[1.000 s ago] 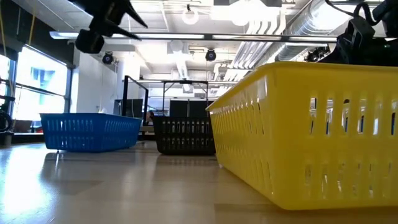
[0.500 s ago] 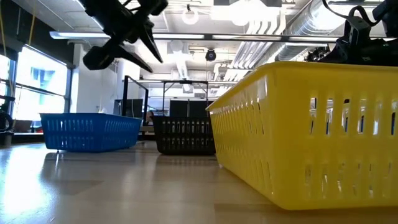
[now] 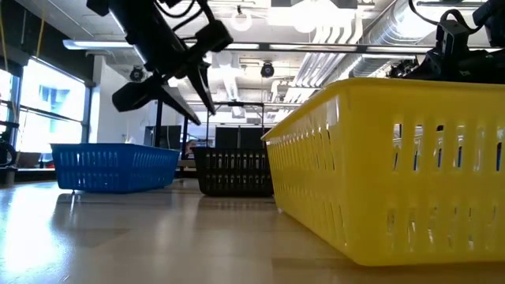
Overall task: Stack baskets on shelf by color
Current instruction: Put the middle black bin on the shelf
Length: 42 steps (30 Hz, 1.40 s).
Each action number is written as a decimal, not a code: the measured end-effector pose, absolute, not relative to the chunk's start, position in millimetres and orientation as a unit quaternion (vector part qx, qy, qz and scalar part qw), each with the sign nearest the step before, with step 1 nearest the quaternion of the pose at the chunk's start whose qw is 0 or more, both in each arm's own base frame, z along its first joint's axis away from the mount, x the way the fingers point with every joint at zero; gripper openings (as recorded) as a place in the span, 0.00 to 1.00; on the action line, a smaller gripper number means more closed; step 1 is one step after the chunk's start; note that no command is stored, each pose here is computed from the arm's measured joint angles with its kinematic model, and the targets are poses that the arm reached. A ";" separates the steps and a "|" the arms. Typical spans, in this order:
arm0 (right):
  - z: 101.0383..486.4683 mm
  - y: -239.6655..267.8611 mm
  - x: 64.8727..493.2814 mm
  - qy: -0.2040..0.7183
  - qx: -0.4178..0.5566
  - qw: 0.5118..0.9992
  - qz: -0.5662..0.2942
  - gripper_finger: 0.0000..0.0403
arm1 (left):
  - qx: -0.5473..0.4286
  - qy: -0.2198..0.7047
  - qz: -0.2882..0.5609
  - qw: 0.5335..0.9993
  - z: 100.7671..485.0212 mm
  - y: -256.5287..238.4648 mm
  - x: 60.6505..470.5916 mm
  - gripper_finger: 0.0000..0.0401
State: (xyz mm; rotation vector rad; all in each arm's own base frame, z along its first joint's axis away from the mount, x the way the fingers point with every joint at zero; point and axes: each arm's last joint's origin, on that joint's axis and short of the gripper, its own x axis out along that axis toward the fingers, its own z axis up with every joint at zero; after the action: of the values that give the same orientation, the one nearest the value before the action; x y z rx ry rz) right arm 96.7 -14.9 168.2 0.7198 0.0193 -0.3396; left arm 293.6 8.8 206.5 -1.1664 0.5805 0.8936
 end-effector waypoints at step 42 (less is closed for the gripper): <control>167.5 -14.7 96.7 0.014 0.349 0.922 -0.164 0.26 | -0.530 0.276 0.432 0.676 158.1 3.8 316.3 0.01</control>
State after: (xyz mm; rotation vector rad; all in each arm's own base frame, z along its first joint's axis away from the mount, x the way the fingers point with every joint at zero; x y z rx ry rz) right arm 96.7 -14.7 167.5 0.7174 0.0285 -0.3365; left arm 316.3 3.8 158.1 -1.1922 0.6201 0.9711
